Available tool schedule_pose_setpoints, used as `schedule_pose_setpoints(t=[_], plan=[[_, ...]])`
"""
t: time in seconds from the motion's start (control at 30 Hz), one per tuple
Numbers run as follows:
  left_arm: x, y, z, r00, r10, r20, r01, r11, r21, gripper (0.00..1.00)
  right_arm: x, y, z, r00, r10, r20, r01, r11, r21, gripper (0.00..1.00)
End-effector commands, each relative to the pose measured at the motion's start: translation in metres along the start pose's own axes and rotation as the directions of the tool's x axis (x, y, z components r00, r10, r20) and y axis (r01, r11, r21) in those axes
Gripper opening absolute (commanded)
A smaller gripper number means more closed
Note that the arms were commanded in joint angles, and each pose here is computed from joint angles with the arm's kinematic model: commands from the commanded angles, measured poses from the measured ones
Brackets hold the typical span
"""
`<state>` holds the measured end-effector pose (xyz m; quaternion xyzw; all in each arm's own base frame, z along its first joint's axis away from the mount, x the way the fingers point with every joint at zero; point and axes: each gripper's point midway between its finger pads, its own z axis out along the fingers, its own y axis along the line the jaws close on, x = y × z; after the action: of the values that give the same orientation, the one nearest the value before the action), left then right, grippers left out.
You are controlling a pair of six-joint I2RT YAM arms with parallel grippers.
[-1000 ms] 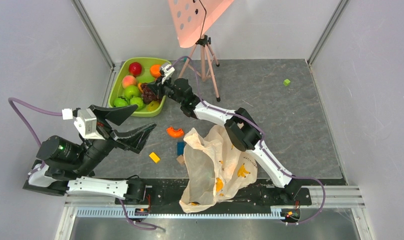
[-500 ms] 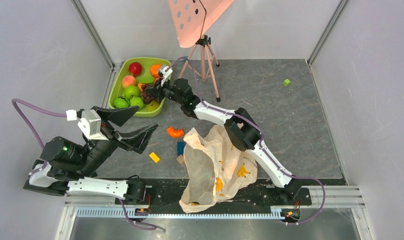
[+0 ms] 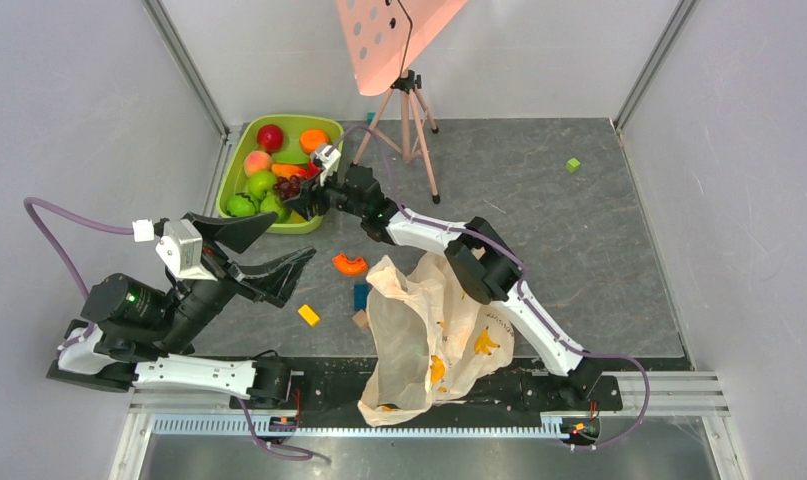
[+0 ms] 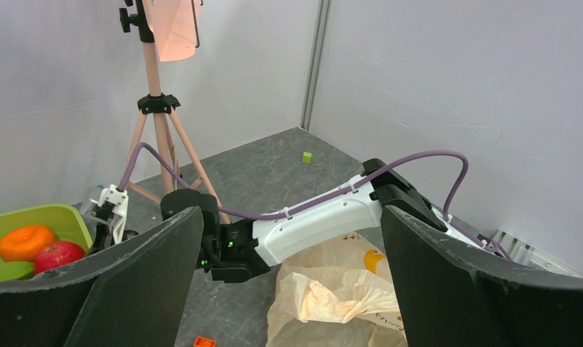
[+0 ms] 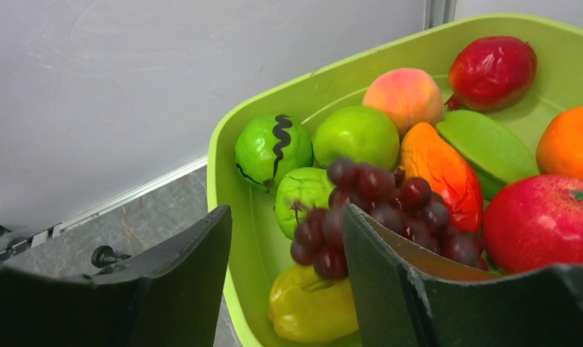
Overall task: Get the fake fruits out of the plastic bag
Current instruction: Place the fake fruit in the bin, then reset both arms
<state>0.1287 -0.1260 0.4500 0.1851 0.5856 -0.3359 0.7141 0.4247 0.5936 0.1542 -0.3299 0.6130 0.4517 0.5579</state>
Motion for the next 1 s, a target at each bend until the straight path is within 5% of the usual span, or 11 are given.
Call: schedule_pose_setpoints(t=[0.0,0.4,0.97], plan=[[-0.004,0.004,-0.001,1.000,-0.030,0.009,0.030,0.999,-0.020,0.99,-0.085,0.024,-0.016,0.988,-0.072,0.137,0.079,0.996,-0.046,0.70],[0.017,0.009,0.000,0.996,-0.057,-0.072,0.050,0.994,-0.099,1.00,-0.149,0.039,-0.108,0.981,-0.105,0.164,0.089,0.991,0.104,0.82],[0.109,-0.016,0.001,0.955,-0.109,-0.277,0.069,0.987,-0.147,1.00,-0.098,0.032,-0.347,0.997,0.003,-0.077,0.038,0.850,0.525,0.89]])
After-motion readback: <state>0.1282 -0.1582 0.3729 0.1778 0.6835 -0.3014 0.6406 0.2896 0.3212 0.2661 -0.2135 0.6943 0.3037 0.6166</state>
